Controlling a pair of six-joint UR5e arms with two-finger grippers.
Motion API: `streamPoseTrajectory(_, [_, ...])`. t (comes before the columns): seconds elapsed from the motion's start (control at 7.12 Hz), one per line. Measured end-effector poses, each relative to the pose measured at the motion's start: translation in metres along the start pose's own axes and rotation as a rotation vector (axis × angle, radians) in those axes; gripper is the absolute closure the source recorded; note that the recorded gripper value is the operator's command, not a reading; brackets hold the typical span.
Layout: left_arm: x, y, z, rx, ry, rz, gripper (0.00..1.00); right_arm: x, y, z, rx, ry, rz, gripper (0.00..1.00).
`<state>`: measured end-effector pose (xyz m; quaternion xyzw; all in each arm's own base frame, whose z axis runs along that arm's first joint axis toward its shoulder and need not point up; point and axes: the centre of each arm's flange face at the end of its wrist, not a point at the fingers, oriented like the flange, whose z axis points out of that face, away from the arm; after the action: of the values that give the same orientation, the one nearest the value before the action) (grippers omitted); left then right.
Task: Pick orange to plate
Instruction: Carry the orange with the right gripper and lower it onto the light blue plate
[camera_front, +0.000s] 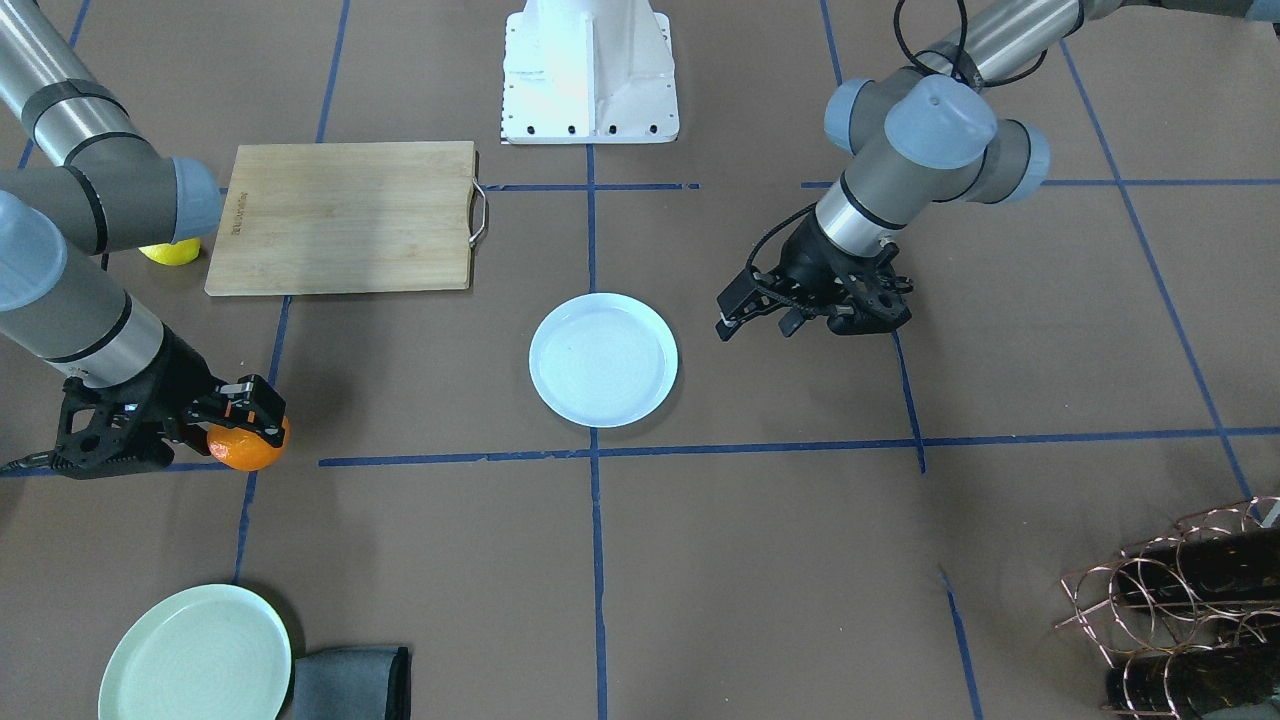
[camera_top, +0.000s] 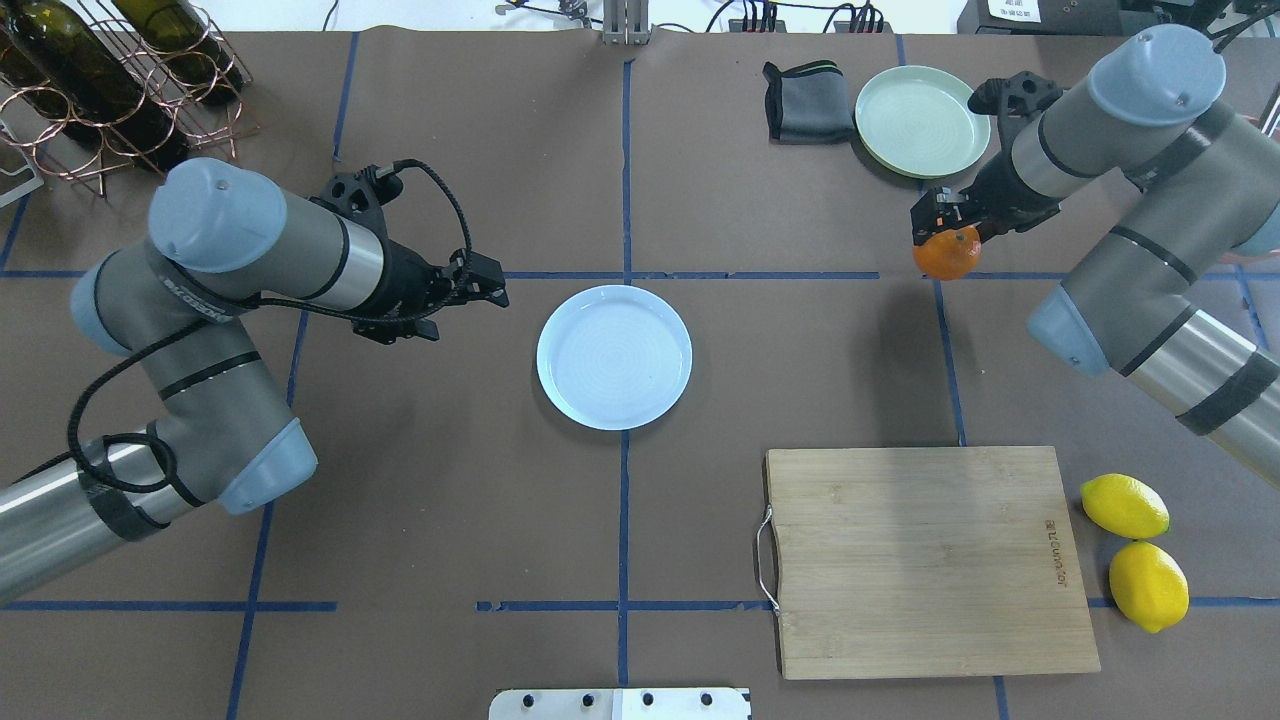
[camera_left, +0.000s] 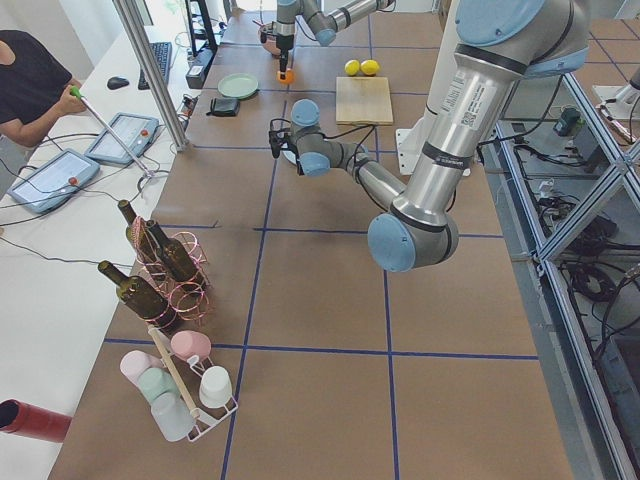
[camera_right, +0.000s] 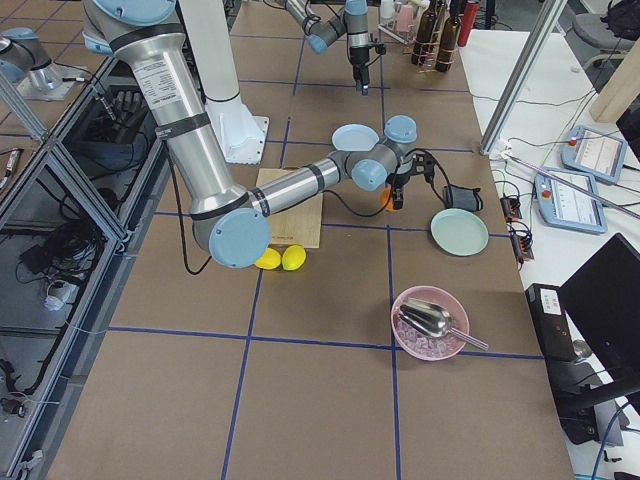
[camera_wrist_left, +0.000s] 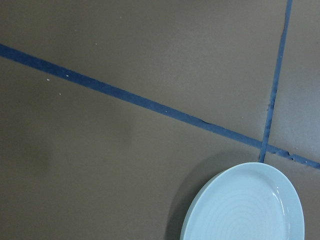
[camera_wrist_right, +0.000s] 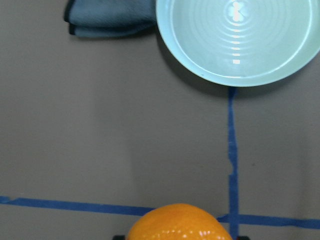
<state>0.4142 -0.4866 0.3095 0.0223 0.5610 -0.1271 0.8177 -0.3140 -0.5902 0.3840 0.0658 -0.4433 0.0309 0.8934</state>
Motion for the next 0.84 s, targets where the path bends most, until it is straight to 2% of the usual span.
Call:
streamPoseTrajectory(0.14, [-0.028,-0.009,-0.019,0.016,-0.018,0.064,0.0,-0.037,-0.001,-0.013,0.001,-0.033,0.062,1.0])
streamPoseTrajectory(0.42, [-0.1,-0.021,-0.06,0.055,-0.084,0.227,0.0,-0.122,0.024,-0.006,-0.007,-0.079,0.162,1.0])
streamPoseTrajectory(0.7, [-0.171,-0.035,-0.104,0.085,-0.166,0.396,0.0,-0.222,0.078,0.032,0.038,-0.079,0.201,1.0])
streamPoseTrajectory(0.84, [-0.198,-0.046,-0.125,0.081,-0.188,0.464,0.0,-0.26,0.1,0.053,0.058,-0.07,0.202,1.0])
